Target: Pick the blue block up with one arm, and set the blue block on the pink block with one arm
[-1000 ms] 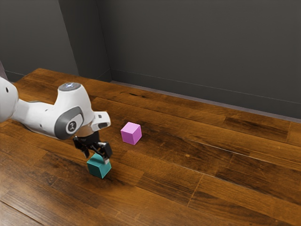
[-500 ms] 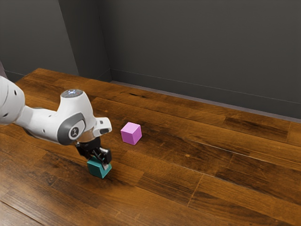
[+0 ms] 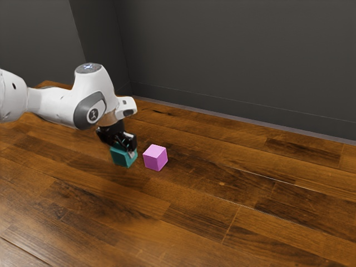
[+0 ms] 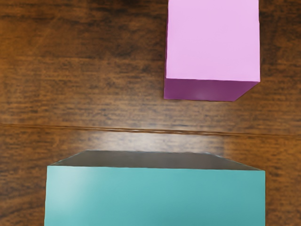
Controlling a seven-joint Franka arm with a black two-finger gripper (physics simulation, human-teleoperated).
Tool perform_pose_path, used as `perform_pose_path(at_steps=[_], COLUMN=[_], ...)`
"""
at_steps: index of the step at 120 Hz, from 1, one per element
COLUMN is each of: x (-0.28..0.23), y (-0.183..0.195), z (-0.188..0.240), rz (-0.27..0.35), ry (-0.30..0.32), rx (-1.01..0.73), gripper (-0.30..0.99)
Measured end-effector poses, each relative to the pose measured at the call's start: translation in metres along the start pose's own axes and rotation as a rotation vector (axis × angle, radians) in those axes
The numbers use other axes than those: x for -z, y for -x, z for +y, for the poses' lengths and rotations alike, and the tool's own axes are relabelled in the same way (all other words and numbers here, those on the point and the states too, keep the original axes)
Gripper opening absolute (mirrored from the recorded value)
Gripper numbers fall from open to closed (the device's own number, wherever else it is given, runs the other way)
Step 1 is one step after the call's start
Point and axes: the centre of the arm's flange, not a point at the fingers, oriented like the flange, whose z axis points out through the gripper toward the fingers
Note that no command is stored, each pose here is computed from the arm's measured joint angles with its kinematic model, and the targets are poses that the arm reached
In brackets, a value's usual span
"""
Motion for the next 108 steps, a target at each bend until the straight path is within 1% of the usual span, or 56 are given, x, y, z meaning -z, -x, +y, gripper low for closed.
perform_pose_path(at_steps=[13,28,35,55,78,102,108], x=[-0.006,-0.015,-0.019,-0.026,-0.027,-0.029,-0.017], y=[-0.032,-0.075,-0.086,-0.093,-0.096,-0.094,-0.094], z=[0.001,0.011,0.017,0.027,0.028,0.037,0.037], rz=[0.001,0.029,0.037,0.037,0.041,0.034,0.043], ry=[0.007,0.029,0.039,0.054,0.056,0.069,0.066], rx=[-0.003,-0.016,-0.022,-0.031,-0.029,-0.042,-0.044], gripper=[0.4,0.4,0.4,0.4,0.4,0.56,0.59])
